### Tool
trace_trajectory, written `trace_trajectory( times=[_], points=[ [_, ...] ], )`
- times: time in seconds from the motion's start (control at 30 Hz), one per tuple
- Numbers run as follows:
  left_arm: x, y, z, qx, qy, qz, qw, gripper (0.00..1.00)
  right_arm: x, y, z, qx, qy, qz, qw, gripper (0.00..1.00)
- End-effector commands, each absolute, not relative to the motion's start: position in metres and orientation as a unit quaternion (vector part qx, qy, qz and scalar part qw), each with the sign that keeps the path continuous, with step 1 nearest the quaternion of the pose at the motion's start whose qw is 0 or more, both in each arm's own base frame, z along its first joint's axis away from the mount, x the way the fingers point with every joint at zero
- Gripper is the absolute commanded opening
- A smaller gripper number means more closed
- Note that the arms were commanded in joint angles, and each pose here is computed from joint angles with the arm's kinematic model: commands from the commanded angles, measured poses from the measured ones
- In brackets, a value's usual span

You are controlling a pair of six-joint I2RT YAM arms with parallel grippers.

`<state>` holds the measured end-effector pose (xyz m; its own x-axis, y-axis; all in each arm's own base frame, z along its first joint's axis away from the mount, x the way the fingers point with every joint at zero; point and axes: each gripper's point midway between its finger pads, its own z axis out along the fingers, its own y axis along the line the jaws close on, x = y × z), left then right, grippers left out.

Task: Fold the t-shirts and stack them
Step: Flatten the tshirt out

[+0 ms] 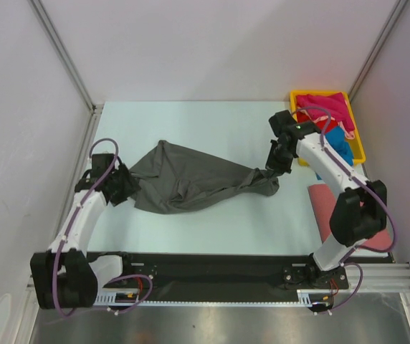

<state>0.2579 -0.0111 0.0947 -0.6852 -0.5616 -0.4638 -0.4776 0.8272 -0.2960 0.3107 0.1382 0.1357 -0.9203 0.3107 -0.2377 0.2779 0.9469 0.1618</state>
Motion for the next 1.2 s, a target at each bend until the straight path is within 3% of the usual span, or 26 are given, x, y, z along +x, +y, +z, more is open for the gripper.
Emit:
trace_trajectory(
  times=[0.0, 0.13, 0.3, 0.4, 0.43, 0.53, 0.6, 0.73, 0.9, 1.07, 1.17],
  points=[
    [0.305, -0.02, 0.118, -0.245, 0.911, -0.125, 0.306, 0.66, 0.296, 0.135, 0.153, 0.129, 0.975, 0.101, 0.148, 0.0],
    [0.322, -0.018, 0.095, -0.267, 0.926, -0.108, 0.242, 0.73, 0.291, 0.132, 0.158, 0.143, 0.969, 0.142, 0.146, 0.0],
    [0.305, -0.013, 0.078, -0.298, 0.926, -0.086, 0.216, 0.64, 0.291, 0.125, 0.163, 0.157, 0.964, 0.15, 0.156, 0.0],
    [0.283, -0.006, 0.066, -0.311, 0.919, -0.065, 0.233, 0.56, 0.292, 0.128, 0.164, 0.16, 0.961, 0.164, 0.158, 0.0],
    [0.28, -0.006, 0.071, -0.311, 0.915, -0.069, 0.249, 0.43, 0.292, 0.13, 0.164, 0.159, 0.96, 0.168, 0.156, 0.0],
    [0.271, -0.006, 0.064, -0.311, 0.912, -0.071, 0.256, 0.3, 0.292, 0.133, 0.163, 0.154, 0.96, 0.176, 0.153, 0.0],
    [0.263, -0.009, 0.049, -0.319, 0.914, -0.075, 0.238, 0.3, 0.291, 0.132, 0.161, 0.153, 0.961, 0.175, 0.151, 0.0],
    [0.259, -0.013, 0.034, -0.317, 0.922, -0.076, 0.211, 0.47, 0.291, 0.132, 0.16, 0.151, 0.961, 0.176, 0.15, 0.0],
    [0.277, -0.013, 0.027, -0.304, 0.924, -0.082, 0.217, 0.46, 0.29, 0.133, 0.161, 0.149, 0.961, 0.181, 0.149, 0.0],
    [0.274, -0.018, 0.009, -0.311, 0.928, -0.088, 0.185, 0.36, 0.289, 0.131, 0.165, 0.151, 0.959, 0.181, 0.155, 0.0],
    [0.266, -0.018, 0.002, -0.315, 0.932, -0.079, 0.162, 0.13, 0.288, 0.13, 0.166, 0.152, 0.959, 0.182, 0.156, 0.0]
  ],
)
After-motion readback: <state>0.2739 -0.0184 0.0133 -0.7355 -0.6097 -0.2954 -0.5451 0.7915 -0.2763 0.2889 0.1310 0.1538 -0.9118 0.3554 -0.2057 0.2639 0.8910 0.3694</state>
